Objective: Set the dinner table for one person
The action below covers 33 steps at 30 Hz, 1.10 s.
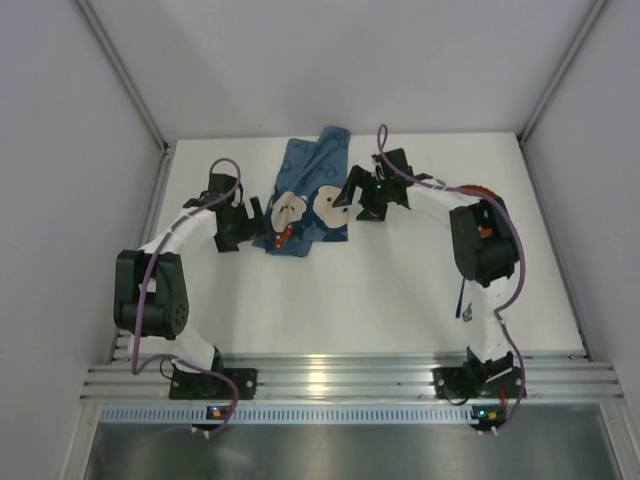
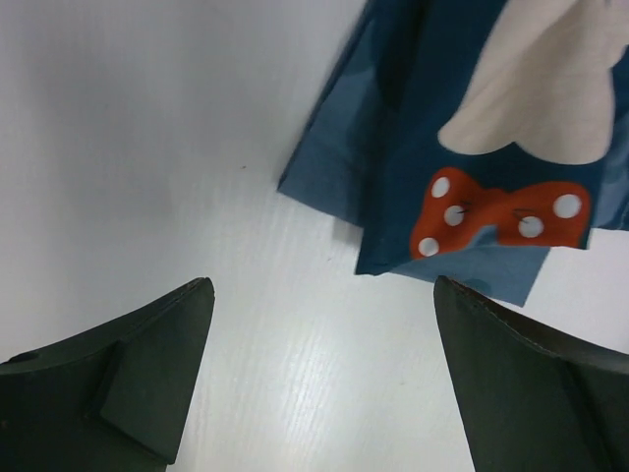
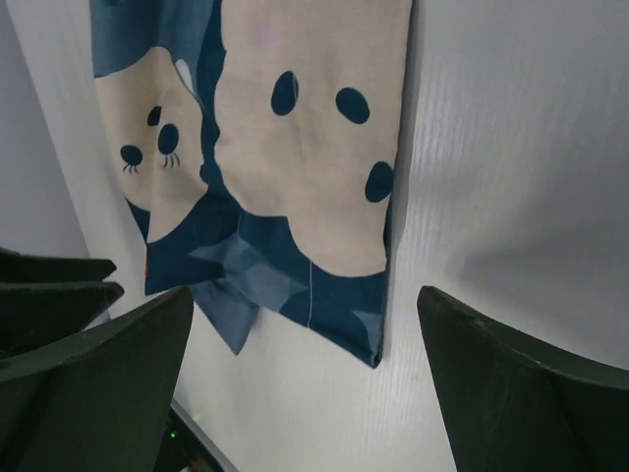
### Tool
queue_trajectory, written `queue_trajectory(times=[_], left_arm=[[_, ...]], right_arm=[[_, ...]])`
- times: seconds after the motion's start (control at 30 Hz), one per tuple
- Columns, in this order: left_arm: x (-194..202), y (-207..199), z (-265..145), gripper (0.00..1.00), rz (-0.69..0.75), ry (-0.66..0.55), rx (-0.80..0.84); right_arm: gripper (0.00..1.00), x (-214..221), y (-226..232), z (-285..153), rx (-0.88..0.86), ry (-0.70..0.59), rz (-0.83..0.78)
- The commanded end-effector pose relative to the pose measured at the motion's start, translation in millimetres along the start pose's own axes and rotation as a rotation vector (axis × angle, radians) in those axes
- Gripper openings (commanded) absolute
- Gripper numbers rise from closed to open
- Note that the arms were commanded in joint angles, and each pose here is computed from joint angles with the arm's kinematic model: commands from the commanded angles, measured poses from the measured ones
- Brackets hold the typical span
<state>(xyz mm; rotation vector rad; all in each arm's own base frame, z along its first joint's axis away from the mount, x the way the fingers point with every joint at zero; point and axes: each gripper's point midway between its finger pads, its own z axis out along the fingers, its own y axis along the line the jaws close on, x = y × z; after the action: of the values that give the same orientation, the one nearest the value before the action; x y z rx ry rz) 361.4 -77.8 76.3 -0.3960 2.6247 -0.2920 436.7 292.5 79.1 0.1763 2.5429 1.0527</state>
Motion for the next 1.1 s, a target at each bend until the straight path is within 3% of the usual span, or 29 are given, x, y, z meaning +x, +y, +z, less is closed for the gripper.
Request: queue_trajectory(times=[0.0, 0.27, 0.37, 0.47, 0.63, 0.67, 0.8, 1.0, 1.07], left_arm=[[-4.0, 5.7, -11.2, 0.99, -0.041, -0.026, 0.057], [16.8, 24.1, 27.2, 0.96, -0.081, 0.065, 0.058], [9.1, 22.9, 39.4, 0.94, -0.082, 0.068, 0.062], [-1.7, 23.5, 49.8, 0.89, -0.101, 0.070, 0.079], [-30.0, 37.7, 49.6, 0.82, -0.173, 0.010, 0.101], [-29.4, 38.1, 51.0, 0.77, -0.175, 0.017, 0.109], [-19.5, 40.7, 60.5, 0.55, -0.180, 0.056, 0.120], [-6.1, 22.1, 73.3, 0.51, -0.203, 0.100, 0.254], [0.6, 21.6, 80.4, 0.45, -0.211, 0.133, 0.266]], right_arm=[[0.97, -5.3, -1.8, 19.2, 0.041, -0.015, 0.017], [0.82, 20.4, -1.2, 56.2, 0.081, 0.041, 0.004], [0.69, 23.1, -1.5, 61.7, 0.087, 0.049, 0.004], [0.44, 25.3, -4.0, 64.3, 0.092, 0.056, 0.008], [0.22, 30.1, -10.8, 66.0, 0.106, 0.074, 0.010], [0.17, 31.0, -12.4, 66.4, 0.110, 0.076, 0.011], [0.11, 31.3, -16.3, 67.9, 0.118, 0.079, 0.024], [0.09, 27.5, -19.4, 67.3, 0.124, 0.079, 0.032], [0.08, 26.8, -18.6, 67.5, 0.123, 0.080, 0.032]])
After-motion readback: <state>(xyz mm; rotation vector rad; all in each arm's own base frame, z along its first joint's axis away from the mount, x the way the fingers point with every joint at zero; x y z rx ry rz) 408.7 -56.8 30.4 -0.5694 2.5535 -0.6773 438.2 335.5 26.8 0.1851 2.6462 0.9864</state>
